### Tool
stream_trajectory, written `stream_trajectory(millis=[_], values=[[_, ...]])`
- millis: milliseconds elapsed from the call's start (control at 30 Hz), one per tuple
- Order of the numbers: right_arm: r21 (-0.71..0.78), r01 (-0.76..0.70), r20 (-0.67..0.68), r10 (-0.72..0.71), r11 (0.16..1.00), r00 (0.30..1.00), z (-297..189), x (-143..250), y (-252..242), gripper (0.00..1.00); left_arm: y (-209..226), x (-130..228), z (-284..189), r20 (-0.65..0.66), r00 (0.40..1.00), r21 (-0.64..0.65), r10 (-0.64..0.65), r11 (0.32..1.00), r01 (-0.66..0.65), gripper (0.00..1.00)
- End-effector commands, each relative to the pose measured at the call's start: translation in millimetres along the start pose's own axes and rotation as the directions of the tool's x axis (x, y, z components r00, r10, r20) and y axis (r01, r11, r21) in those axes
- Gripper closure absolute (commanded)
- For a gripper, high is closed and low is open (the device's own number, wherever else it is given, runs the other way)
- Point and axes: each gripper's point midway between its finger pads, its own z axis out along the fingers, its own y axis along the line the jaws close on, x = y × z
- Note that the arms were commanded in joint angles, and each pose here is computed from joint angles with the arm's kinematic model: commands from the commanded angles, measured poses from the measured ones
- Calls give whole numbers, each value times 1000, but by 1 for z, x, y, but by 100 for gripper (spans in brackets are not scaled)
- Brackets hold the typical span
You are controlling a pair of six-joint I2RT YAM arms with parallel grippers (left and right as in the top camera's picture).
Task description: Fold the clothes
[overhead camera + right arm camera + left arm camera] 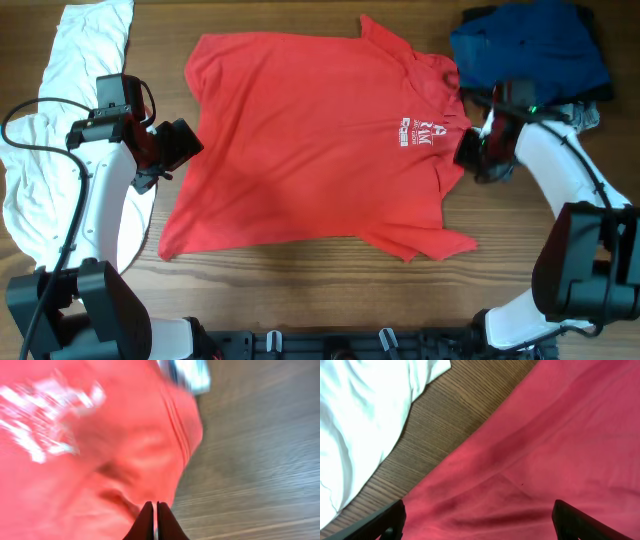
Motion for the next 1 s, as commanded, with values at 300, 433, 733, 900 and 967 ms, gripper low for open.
stream_trajectory(millis=[300, 433, 733, 900, 967], values=[[-34, 110, -35, -112, 993, 993, -27, -2, 9, 63, 0, 0, -3, 11, 1000, -4, 20, 1000, -20, 6], [-60, 80, -110, -86, 995, 990, 1, 28, 6, 53, 0, 0, -3, 11, 1000, -4, 20, 1000, -20, 6], [-131, 54, -78, -64, 990, 995, 46, 49, 9, 53, 0, 0, -3, 12, 1000, -4, 20, 1000, -20, 6], [-141, 16, -41, -22, 990, 999, 61, 51, 7, 59, 0, 0, -3, 12, 1000, -4, 20, 1000, -20, 6], [-142, -4, -32, -1, 990, 999, 62, 50, 7, 69, 0, 0, -3, 12, 1000, -4, 20, 1000, -20, 6]])
